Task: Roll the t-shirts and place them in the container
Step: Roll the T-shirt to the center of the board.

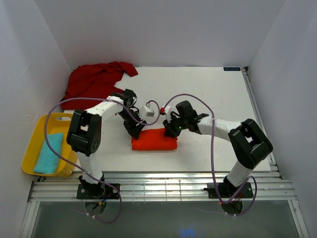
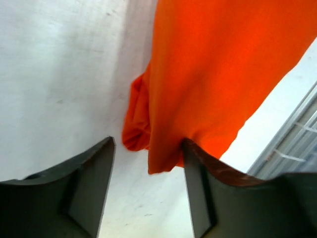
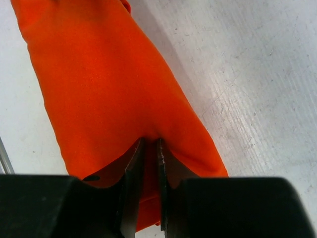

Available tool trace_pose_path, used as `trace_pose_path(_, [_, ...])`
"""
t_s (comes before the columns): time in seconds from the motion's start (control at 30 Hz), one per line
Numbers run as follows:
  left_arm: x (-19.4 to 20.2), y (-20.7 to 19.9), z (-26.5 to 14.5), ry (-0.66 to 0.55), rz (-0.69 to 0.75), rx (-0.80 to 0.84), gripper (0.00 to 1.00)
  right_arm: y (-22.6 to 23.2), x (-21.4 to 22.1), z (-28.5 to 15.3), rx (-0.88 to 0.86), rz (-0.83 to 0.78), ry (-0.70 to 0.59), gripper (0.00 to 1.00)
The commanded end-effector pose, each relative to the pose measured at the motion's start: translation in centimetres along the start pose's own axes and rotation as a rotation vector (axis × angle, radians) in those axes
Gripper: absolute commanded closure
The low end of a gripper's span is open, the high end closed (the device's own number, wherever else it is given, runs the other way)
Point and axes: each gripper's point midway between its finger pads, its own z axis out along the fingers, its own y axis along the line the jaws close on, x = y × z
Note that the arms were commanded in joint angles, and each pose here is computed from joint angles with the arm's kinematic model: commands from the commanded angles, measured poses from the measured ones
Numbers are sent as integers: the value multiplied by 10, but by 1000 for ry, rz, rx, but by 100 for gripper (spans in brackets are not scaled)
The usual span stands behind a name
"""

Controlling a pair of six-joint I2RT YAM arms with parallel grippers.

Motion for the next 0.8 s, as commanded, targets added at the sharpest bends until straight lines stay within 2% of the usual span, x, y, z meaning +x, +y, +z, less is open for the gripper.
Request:
trace_pose_path(0.0, [-36, 16, -50, -157, 204, -263, 30, -6, -1, 5, 11, 19, -1, 78])
trace_pose_path(0.03, [-46, 22, -57, -188, 229, -330, 30, -5, 1, 6, 7, 23, 4, 78])
trace_pose_path(0.1, [-46, 25, -66, -155, 249, -430, 27, -7, -1, 5, 15, 13, 2, 78])
trace_pose_path(0.13, [-53, 12, -70, -152, 343, -479, 27, -9, 0, 5, 25, 12, 4, 78])
trace_pose_path(0.17, [-53, 15, -80, -113, 395, -585, 28, -9, -2, 3, 34, 10, 0, 78])
trace_pose_path(0.2, [-60, 11, -89, -125, 458, -651, 28, -12, -6, 3, 48, 3, -19, 79])
trace_pose_path(0.23, [-83, -1, -115, -204, 582, -772, 28, -12, -7, 2, 55, 3, -26, 79])
trace_pose_path(0.27, [-95, -7, -132, -255, 627, -835, 27, -12, -8, 0, 57, -1, -34, 79])
trace_pose_path(0.33, [-117, -17, -167, -390, 657, -945, 25, -9, -11, -1, 46, -4, -48, 79])
trace_pose_path(0.37, [-117, -26, -177, -446, 639, -954, 18, -9, -14, -2, 45, -10, -57, 79])
trace_pose_path(0.4, [-117, -32, -173, -469, 643, -923, 13, -6, -18, -2, 29, -12, -67, 79])
trace_pose_path(0.43, [-108, -39, -152, -446, 635, -874, 2, -5, -20, -3, 23, -6, -74, 79])
trace_pose_path(0.57, [-82, -51, -94, -339, 618, -823, 2, -5, -32, -6, 2, 15, -99, 79])
trace_pose_path(0.77, [-84, -63, -48, -348, 689, -805, 2, -13, -28, -14, 28, 45, -104, 78])
